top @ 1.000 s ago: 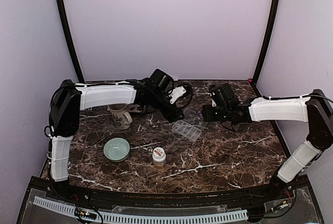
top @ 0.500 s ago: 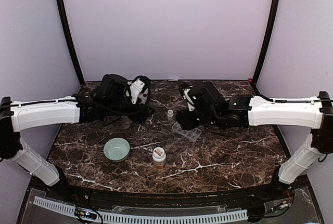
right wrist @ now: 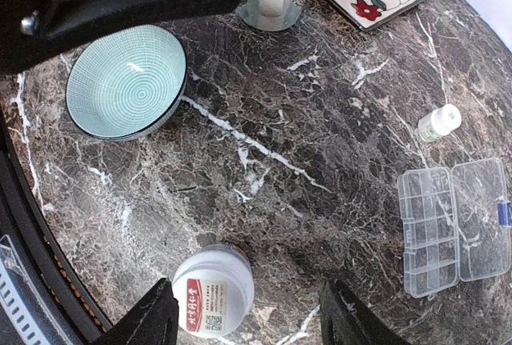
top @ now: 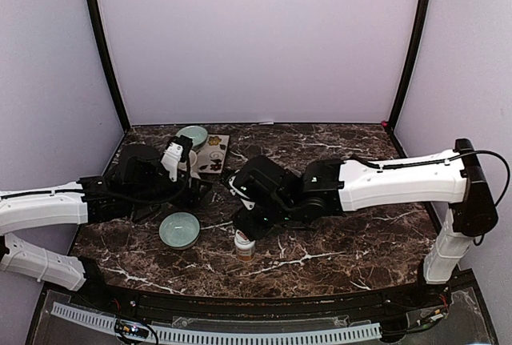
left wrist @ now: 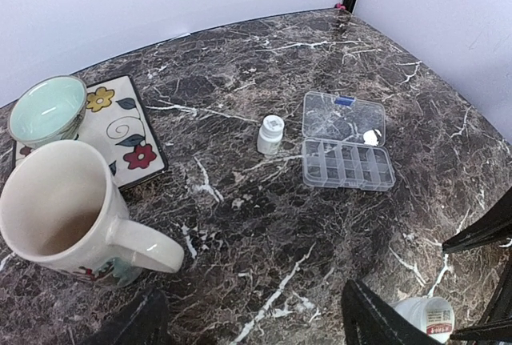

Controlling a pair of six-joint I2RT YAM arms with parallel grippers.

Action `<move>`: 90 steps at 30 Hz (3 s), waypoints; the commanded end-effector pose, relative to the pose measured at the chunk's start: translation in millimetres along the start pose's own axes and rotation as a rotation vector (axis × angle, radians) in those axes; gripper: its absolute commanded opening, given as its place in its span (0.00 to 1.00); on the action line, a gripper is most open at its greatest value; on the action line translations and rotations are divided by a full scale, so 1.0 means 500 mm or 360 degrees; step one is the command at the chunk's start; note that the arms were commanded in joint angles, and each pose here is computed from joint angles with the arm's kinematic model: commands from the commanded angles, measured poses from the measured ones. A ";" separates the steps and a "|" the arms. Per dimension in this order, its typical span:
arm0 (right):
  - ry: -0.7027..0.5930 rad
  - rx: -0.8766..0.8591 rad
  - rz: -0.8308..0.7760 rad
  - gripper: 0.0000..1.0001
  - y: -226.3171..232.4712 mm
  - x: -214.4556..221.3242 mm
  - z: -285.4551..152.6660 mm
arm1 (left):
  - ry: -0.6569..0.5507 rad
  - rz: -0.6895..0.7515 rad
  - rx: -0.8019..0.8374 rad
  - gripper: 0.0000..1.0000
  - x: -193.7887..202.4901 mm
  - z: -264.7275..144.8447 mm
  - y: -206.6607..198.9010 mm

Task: Sort the pills into containers
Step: Pick up the pill bottle from the center of the board.

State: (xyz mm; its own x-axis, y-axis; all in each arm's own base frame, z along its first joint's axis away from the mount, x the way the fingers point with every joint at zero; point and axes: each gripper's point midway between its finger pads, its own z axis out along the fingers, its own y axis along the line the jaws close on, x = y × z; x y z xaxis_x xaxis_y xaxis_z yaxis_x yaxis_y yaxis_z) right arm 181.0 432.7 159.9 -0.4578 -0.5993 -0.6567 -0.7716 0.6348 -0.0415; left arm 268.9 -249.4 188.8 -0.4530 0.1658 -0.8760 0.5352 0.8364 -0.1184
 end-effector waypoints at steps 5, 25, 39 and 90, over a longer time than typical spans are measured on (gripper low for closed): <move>0.0112 -0.0139 -0.0154 0.61 0.061 0.015 0.003 | -0.0026 -0.0055 -0.0012 0.76 0.014 -0.024 0.009; 0.0238 -0.0196 -0.0192 0.61 0.074 0.069 0.037 | -0.0013 -0.0064 0.0025 0.75 0.023 -0.027 0.003; 0.0277 -0.0193 -0.0164 0.61 0.056 0.081 0.053 | -0.0005 -0.0069 0.0032 0.74 0.030 -0.030 0.002; 0.0392 -0.0372 -0.0617 0.64 0.012 0.102 0.045 | 0.0064 -0.0038 0.0088 0.71 0.046 -0.016 -0.019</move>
State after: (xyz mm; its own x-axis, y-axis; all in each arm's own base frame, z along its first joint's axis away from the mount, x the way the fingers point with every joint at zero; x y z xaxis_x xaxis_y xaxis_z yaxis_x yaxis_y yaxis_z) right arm 167.5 416.7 116.7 -0.2149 -0.8718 -0.4403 -0.9552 0.2816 -0.0915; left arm 249.3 -245.3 171.4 -0.4941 0.1559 -0.8553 0.5468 0.8206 -0.1663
